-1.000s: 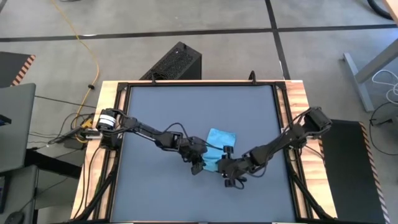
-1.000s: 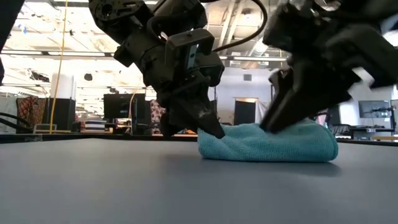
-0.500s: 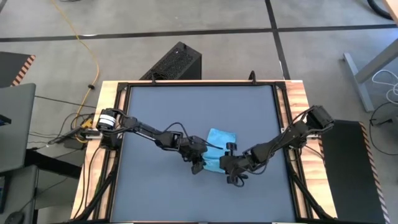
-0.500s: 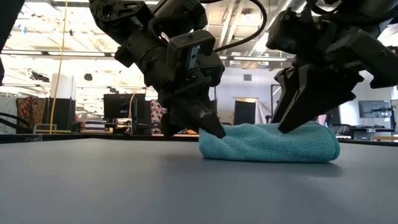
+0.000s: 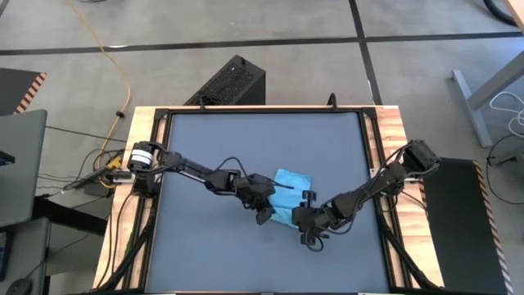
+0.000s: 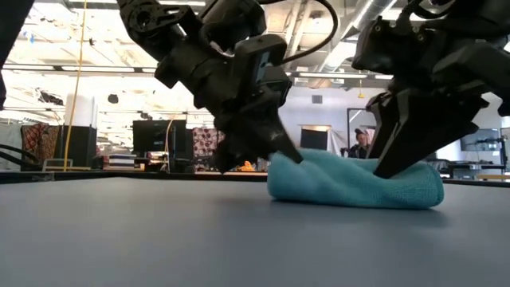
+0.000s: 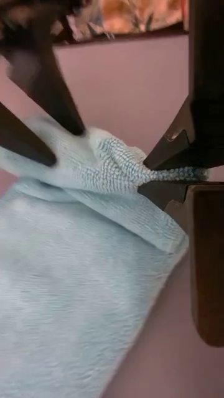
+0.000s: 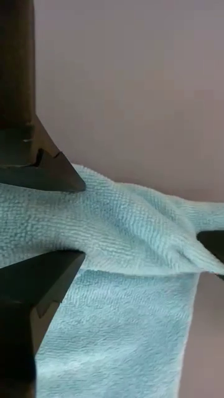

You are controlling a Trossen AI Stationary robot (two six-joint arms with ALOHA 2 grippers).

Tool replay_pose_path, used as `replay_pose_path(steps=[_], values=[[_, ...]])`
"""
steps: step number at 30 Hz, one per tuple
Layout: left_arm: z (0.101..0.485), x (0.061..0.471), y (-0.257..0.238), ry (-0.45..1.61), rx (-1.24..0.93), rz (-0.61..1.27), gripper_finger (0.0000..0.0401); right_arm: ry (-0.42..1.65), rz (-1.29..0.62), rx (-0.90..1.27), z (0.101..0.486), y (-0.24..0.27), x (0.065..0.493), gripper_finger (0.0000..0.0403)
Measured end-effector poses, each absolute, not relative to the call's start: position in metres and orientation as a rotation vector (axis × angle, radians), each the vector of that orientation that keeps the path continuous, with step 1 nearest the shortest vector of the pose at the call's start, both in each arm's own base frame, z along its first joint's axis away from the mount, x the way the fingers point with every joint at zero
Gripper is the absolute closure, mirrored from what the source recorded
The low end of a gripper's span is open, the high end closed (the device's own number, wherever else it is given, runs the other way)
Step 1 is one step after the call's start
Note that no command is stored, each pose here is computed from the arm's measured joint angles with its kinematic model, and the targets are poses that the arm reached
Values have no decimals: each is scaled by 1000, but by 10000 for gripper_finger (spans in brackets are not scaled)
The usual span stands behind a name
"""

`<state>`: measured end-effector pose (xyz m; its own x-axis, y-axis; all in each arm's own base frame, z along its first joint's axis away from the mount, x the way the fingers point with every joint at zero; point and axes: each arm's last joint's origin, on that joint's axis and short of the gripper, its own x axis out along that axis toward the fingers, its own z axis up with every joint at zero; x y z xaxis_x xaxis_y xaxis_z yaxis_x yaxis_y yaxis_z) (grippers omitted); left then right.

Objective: Roll towel
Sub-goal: Roll the blue microfiber towel

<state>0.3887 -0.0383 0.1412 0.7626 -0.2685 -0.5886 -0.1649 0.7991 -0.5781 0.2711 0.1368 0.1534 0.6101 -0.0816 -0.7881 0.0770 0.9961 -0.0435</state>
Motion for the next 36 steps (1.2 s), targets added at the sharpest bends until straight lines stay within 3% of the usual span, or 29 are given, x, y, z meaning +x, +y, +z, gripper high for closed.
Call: replay_pose_path(steps=[15, 29, 36], values=[[143, 390, -32, 705, -687, -79, 401, 965, -191, 85, 124, 146, 274, 215], [138, 387, -31, 750, -658, -26, 401, 969, -195, 71, 122, 148, 276, 212], [144, 391, -35, 683, -506, -102, 394, 971, -195, 70, 122, 148, 275, 212]])
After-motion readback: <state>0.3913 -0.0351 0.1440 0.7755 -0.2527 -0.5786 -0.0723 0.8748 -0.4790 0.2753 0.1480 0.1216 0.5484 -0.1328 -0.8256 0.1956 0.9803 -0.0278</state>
